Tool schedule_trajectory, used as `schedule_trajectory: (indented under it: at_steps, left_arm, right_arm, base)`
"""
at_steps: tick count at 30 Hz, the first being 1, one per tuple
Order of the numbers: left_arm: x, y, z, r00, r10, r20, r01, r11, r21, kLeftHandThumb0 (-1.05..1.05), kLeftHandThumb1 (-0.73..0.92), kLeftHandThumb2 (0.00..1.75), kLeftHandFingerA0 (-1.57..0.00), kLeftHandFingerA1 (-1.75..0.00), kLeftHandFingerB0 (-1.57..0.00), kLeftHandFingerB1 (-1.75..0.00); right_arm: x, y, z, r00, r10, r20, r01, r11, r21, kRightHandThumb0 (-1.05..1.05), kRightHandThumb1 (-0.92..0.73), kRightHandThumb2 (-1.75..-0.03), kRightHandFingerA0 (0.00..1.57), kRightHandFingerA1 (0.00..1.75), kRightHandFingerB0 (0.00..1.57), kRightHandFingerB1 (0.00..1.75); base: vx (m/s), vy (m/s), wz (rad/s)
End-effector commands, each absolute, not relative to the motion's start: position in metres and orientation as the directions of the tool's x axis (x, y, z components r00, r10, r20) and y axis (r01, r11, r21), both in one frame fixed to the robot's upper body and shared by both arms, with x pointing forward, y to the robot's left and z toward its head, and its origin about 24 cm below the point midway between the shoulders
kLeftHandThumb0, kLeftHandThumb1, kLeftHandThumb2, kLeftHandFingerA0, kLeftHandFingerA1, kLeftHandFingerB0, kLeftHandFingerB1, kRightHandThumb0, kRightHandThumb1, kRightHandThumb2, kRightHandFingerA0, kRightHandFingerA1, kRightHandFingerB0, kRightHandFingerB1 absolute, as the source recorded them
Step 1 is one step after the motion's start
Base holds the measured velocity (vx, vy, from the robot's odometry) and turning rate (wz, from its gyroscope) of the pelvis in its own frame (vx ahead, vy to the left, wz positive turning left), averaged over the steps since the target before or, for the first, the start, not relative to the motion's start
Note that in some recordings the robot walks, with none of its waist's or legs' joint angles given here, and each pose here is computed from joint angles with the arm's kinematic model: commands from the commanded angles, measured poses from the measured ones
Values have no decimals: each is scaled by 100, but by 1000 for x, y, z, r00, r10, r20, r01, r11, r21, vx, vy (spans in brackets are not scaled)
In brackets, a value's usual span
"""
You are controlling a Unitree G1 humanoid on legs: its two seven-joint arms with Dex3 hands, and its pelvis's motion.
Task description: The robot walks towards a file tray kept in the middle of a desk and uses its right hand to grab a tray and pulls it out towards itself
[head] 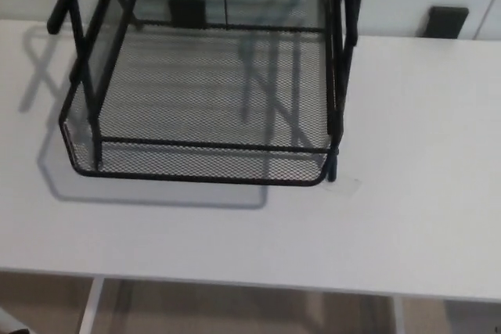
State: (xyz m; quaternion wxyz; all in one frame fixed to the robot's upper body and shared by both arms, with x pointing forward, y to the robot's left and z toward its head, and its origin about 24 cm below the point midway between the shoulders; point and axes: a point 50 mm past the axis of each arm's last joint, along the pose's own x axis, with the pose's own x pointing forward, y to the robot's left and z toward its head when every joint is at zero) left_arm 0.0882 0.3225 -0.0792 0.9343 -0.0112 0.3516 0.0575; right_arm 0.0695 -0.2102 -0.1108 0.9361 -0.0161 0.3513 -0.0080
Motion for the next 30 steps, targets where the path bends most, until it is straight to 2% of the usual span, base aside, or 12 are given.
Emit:
schedule_trajectory:
  at_steps: [1,8,10,11,12,19,23,30]
  left_arm:
    - [86,326,-78,732,112,-673,-127,992,26,-16,51,55,-47,-42,-38,-36]
    - [88,327,-77,730,112,-674,-125,992,29,-18,50,54,-46,-42,-38,-37]
    - [90,328,-77,732,114,-671,-125,992,32,-24,46,59,-45,-45,-37,-40]
    - [92,328,-77,734,113,-669,-125,992,30,-18,50,54,-49,-42,-38,-37]
    - [93,328,-77,738,112,-666,-127,992,27,-23,47,59,-45,-45,-37,-40]
    - [96,329,-77,735,130,-666,-148,989,29,-22,46,59,-49,-44,-38,-40]
    - [92,328,-76,737,112,-667,-117,992,38,-25,47,60,-44,-44,-38,-40]
    - [93,326,-79,734,115,-669,-128,991,30,-24,46,59,-45,-45,-40,-41]
  right_arm:
    - [72,-212,-110,764,-29,-645,-10,998,-57,-26,-59,-57,59,59,43,47]
    - [73,-208,-107,766,-1,-642,-41,998,-51,-28,-58,-57,61,63,43,47]
    - [70,-206,-101,780,27,-626,-67,997,-40,-30,-55,-56,62,62,45,47]
    - [70,-206,-98,784,34,-619,-79,996,-46,-39,-44,-73,57,65,42,55]
    - [68,-205,-91,797,54,-602,-106,993,-51,-35,-56,-56,60,58,45,46]
    - [62,-201,-70,828,98,-553,-163,984,-69,-34,-58,-57,59,59,42,47]
    - [61,-205,-73,815,90,-573,-155,986,-65,-33,-58,-57,57,57,42,47]
    - [66,-211,-76,812,73,-580,-135,989,-65,-27,-60,-57,54,57,41,47]
  base:
    - [-66,84,-5]
    - [-54,272,-2]
    - [-51,179,6]
    - [46,168,0]
    - [2,152,-8]
    - [-32,-4,7]
    - [-42,-62,1]
    - [0,0,0]
